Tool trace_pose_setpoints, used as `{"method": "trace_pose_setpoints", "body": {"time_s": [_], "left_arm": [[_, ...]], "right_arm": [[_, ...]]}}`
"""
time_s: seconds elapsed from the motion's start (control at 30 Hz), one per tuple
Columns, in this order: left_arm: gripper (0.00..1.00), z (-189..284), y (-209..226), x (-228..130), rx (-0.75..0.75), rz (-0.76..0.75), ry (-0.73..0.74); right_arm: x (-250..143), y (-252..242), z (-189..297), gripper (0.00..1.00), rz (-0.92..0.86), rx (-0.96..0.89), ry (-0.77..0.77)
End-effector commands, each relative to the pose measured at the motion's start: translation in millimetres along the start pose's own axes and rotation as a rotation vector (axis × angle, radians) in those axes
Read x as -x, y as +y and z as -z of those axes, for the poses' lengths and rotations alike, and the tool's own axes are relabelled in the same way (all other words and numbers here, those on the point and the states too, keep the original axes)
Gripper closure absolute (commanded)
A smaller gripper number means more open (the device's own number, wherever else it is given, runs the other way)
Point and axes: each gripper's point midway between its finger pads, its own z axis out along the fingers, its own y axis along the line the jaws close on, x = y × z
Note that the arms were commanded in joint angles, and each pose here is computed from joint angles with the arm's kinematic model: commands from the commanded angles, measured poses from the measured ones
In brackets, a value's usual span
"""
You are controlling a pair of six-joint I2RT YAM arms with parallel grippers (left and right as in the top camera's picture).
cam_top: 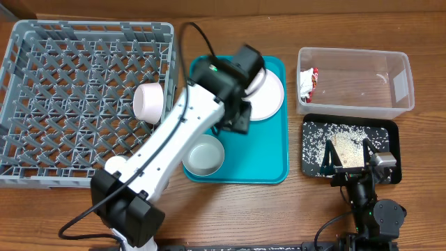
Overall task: Sort waste into correct bins and load items into the dishwasher
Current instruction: 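Grasp the rim of the small white bowl with the left gripper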
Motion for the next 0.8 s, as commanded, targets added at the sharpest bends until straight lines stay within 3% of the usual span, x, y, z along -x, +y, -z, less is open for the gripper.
{"method": "trace_pose_setpoints", "body": {"time_s": [0.0, 0.27, 0.4, 0.47, 0.57, 0.77], "left_arm": [[0.41, -16, 4, -14, 0.018, 0.045, 0.067], [0.41, -42, 45, -51, 0.094, 0.118, 0.192], [0.41, -49, 66, -61, 0.094, 0.188, 0.184], [0.34, -53, 79, -60, 0.081, 0.225, 0.159], [0.31, -71, 92, -62, 0.077, 0.244, 0.153], [0.36, -115, 108, -71, 0.07, 0.287, 0.152]], "right_arm": [[-1, -2, 0, 0.0, 0.009, -0.007, -0.008], [-1, -2, 0, 0.0, 0.009, -0.007, -0.008], [-1, -2, 0, 0.0, 0.009, -0.007, -0.008], [-1, -2, 0, 0.0, 0.009, -0.007, -0.008], [-1, -2, 0, 0.0, 0.009, -0.007, -0.008], [-1, -2, 0, 0.0, 0.009, -0.007, -0.008]]}}
